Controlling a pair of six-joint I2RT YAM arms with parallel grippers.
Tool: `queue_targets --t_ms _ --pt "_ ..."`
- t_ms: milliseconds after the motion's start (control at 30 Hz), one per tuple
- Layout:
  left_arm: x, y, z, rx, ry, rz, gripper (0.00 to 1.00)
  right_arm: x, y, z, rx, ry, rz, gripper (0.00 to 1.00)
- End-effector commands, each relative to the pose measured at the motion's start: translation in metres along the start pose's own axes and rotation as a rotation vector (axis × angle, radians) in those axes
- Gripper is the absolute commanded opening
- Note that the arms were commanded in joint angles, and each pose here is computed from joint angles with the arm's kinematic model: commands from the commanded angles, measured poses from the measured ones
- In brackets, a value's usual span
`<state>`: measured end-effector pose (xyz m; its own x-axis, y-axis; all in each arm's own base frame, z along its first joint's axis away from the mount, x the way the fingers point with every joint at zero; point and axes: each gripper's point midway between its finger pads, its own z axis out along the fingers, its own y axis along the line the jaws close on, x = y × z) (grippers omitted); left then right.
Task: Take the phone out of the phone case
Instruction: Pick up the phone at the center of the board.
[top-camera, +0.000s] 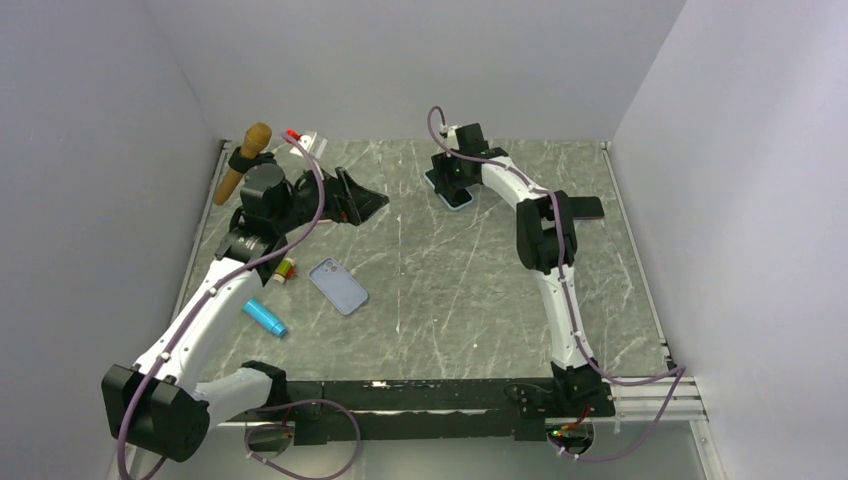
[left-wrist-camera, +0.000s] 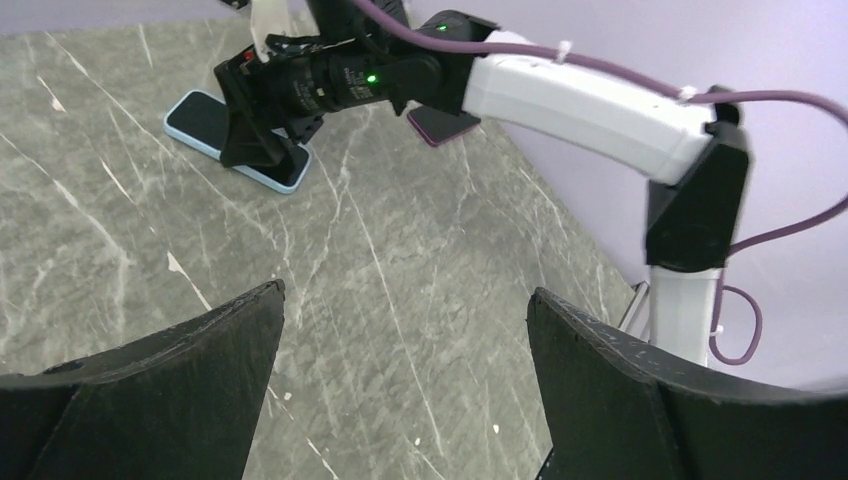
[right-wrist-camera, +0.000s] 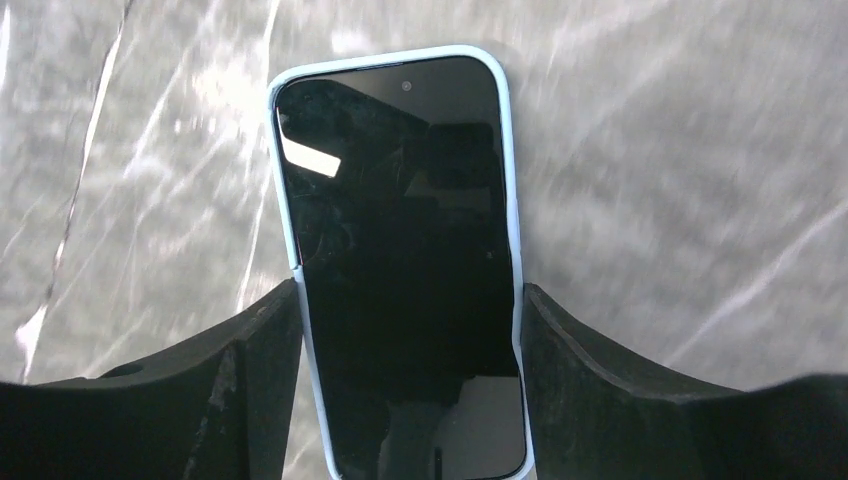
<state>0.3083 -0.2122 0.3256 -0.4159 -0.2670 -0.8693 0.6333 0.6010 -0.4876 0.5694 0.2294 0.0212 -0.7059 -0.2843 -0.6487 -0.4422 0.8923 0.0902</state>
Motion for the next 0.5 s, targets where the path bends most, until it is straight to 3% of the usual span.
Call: queue_targets --t_ms 0,167,367,467 --pt "0.000 -0.003 0.008 0.047 0.023 -0.017 0.93 0.108 0.033 -0.040 -0.036 0.338 0.222 0.28" --pt "0.012 0.005 0.016 0.030 0.052 -0.073 0.91 0.155 0.031 -0.083 0.129 0.328 0.329 0.34" --pt "0.023 0.017 0.026 -0.003 0.096 -0.086 0.86 0.206 0.050 -0.110 0.180 0.339 0.348 0.67" --pt "0.031 0.017 0.028 -0.015 0.138 -0.088 0.87 0.208 0.048 -0.109 0.195 0.345 0.318 0.76"
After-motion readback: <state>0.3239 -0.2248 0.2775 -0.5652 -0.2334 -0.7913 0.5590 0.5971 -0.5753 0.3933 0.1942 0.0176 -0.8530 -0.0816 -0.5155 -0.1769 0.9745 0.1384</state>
